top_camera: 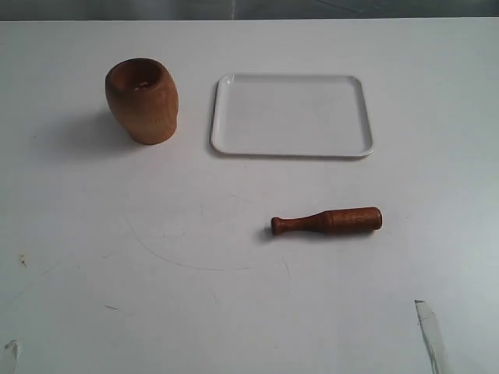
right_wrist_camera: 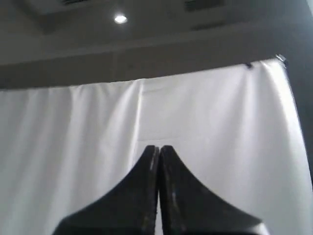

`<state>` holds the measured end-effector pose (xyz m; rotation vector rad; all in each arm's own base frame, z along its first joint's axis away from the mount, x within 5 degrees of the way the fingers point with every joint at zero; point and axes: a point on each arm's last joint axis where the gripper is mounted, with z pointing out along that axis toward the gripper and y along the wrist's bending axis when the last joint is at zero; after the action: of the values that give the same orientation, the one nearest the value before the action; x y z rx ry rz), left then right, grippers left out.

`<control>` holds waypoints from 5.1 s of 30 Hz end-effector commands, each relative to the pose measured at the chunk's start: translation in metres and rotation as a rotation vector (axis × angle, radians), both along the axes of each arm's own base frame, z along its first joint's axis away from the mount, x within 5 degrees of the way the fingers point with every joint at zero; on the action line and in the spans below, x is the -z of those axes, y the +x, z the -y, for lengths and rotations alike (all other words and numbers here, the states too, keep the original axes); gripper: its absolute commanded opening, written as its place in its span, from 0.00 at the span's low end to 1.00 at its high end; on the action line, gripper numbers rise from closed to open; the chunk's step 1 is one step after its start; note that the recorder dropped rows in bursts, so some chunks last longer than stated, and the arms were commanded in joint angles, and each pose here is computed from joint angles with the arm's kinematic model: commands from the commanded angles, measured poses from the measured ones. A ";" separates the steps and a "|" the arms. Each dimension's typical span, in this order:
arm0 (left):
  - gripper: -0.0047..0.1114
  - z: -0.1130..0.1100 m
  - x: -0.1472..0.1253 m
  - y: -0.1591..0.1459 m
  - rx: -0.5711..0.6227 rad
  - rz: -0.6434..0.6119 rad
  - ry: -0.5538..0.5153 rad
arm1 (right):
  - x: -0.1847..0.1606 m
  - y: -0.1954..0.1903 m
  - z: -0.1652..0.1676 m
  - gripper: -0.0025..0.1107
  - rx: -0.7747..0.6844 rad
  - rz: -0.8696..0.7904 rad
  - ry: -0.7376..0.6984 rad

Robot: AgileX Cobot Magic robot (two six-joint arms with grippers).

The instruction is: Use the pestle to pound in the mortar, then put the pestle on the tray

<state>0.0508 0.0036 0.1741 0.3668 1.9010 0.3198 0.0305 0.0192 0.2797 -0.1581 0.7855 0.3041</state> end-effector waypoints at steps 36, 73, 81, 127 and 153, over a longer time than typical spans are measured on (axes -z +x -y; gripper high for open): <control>0.04 0.001 0.000 0.000 0.006 0.004 -0.015 | 0.110 0.171 -0.218 0.43 -0.694 -0.965 -2.069; 0.04 0.001 0.000 0.000 0.006 0.004 -0.015 | 0.013 0.214 -0.260 0.02 -0.284 -0.611 -0.840; 0.04 0.001 0.000 0.000 0.006 0.004 -0.015 | 0.044 0.235 -0.321 0.02 -0.636 -0.379 -0.283; 0.04 0.001 0.000 0.000 0.006 0.004 -0.015 | 0.107 0.279 -0.380 0.02 -0.636 -0.545 -0.444; 0.04 0.001 0.000 0.000 0.006 0.004 -0.015 | 0.158 0.284 -0.379 0.02 -0.609 -0.689 -0.459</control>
<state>0.0508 0.0036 0.1741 0.3668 1.9010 0.3198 0.3153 0.4000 0.1375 -0.7173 1.3933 0.8029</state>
